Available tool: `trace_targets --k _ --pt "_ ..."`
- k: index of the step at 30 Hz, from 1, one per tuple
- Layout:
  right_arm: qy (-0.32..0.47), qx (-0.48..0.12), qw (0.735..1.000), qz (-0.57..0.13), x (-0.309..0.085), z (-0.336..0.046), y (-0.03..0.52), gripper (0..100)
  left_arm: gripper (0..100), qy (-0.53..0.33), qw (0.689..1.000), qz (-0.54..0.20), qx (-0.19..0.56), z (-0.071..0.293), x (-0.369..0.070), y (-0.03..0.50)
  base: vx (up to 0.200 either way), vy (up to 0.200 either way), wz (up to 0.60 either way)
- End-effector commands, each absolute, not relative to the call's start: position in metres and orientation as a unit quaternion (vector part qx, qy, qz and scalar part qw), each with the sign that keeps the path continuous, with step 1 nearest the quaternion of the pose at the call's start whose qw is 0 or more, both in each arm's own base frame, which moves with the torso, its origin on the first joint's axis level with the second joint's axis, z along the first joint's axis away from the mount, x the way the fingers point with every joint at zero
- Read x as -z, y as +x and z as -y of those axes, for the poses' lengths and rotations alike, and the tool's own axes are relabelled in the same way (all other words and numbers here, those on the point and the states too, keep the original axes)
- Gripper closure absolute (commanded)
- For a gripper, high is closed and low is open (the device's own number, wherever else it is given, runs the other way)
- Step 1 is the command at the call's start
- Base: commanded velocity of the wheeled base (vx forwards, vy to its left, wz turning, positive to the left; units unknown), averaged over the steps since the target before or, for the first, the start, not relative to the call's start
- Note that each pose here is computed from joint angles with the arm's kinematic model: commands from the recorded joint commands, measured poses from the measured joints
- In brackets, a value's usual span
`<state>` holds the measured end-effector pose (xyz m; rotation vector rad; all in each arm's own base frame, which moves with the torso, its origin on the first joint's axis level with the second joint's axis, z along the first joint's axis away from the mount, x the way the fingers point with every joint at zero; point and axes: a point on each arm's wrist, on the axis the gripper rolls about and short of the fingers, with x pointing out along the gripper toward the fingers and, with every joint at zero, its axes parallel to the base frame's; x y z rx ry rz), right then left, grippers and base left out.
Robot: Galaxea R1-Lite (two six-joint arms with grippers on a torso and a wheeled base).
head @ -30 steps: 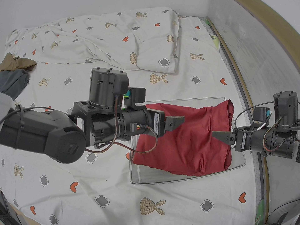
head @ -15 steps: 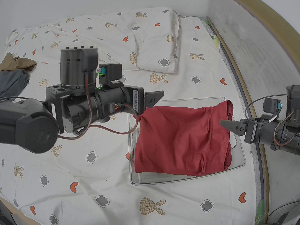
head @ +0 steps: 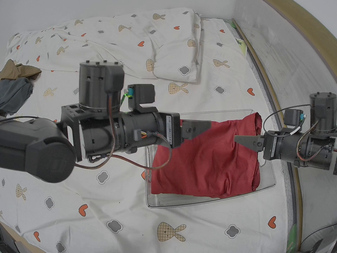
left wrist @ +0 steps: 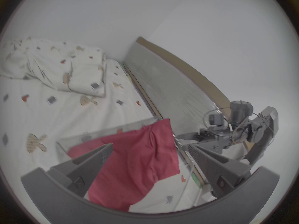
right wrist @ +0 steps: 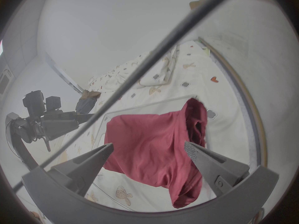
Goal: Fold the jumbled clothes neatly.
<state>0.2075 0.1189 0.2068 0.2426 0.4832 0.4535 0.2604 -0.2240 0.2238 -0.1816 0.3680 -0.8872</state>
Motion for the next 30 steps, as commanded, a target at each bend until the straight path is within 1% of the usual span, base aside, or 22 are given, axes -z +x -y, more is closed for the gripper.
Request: trace_targets --k 1,6,8,11,12,17,23,28,30 --pt "0.123 -0.222 0.925 -0.284 -0.184 -0.138 0.237 0 0 -0.09 0.855 -0.244 0.449 0.252 -0.18 0.275 0.0 0.0 0.0" --pt "0.126 -0.222 0.926 -0.277 -0.189 -0.141 0.245 0 0 -0.082 0.851 -0.272 0.441 0.263 -0.153 0.288 0.0 0.0 0.0" --pt "0.125 -0.213 0.926 -0.286 -0.182 -0.143 0.254 0 0 -0.079 0.851 -0.285 0.434 0.267 -0.138 0.297 0.0 0.0 0.0" --pt "0.124 -0.201 0.926 -0.294 -0.176 -0.141 0.262 0 0 -0.077 0.853 -0.292 0.426 0.266 -0.129 0.303 0.0 0.0 0.0" --pt "0.124 -0.187 0.927 -0.302 -0.169 -0.137 0.269 0 0 -0.076 0.855 -0.297 0.419 0.263 -0.124 0.308 0.0 0.0 0.0" --pt "0.121 -0.176 0.926 -0.311 -0.162 -0.135 0.273 0 0 -0.079 0.86 -0.297 0.408 0.255 -0.123 0.314 0.0 0.0 0.0" --pt "0.116 -0.143 0.931 -0.315 -0.155 -0.129 0.276 0 0 -0.067 0.871 -0.293 0.39 0.248 -0.119 0.322 0.0 0.0 0.0" --pt "0.118 -0.15 0.932 -0.31 -0.16 -0.13 0.272 0 0 -0.064 0.875 -0.277 0.392 0.244 -0.131 0.319 0.0 0.0 0.0" --pt "0.122 -0.157 0.935 -0.292 -0.172 -0.129 0.264 0 0 -0.066 0.877 -0.265 0.395 0.242 -0.142 0.315 0.0 0.0 0.0"
